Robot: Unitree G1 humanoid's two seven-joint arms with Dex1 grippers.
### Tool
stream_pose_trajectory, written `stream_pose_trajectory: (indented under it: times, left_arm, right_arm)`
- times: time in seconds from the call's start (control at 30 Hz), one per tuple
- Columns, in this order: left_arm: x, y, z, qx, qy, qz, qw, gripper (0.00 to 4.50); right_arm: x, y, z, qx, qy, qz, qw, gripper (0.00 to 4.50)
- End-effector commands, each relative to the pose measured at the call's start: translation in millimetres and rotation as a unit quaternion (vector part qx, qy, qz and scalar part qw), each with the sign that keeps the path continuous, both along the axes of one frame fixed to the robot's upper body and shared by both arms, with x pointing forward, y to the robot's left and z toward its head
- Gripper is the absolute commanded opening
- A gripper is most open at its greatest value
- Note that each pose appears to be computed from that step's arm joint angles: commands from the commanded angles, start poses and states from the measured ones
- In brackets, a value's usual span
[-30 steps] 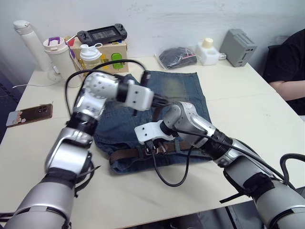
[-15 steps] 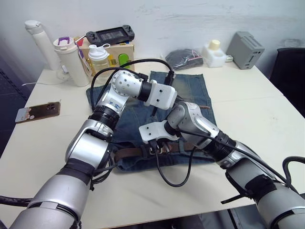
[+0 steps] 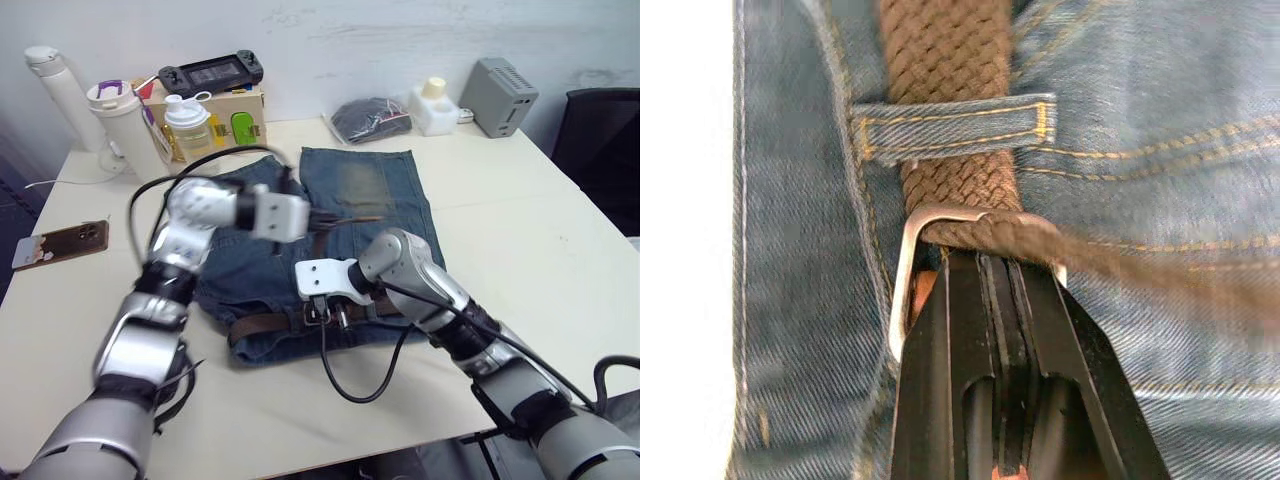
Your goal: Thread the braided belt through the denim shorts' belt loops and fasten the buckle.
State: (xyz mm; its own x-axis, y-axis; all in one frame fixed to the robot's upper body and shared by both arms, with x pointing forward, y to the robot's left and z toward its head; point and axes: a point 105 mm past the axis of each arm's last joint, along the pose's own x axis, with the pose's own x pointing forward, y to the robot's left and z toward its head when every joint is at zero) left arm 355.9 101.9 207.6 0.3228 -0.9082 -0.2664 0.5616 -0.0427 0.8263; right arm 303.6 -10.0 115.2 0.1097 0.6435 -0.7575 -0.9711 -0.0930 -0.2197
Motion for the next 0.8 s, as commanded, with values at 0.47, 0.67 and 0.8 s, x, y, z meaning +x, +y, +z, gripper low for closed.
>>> stream_pose_trajectory:
  times: [0.47,0.67,0.8]
  left_arm:
    - [-48,49,-12,-0.023,-0.001,0.104,0.994,0.0]
    - [-46,44,-11,-0.026,0.001,0.099,0.995,0.0]
    - [-45,43,-9,-0.026,0.001,0.094,0.995,0.0]
  right_arm:
    - [-13,-34,80,0.231,0.006,-0.195,0.953,0.09]
    - [-33,-43,80,0.256,-0.003,-0.214,0.943,1.43]
    - [-41,-47,76,0.261,-0.007,-0.228,0.938,3.43]
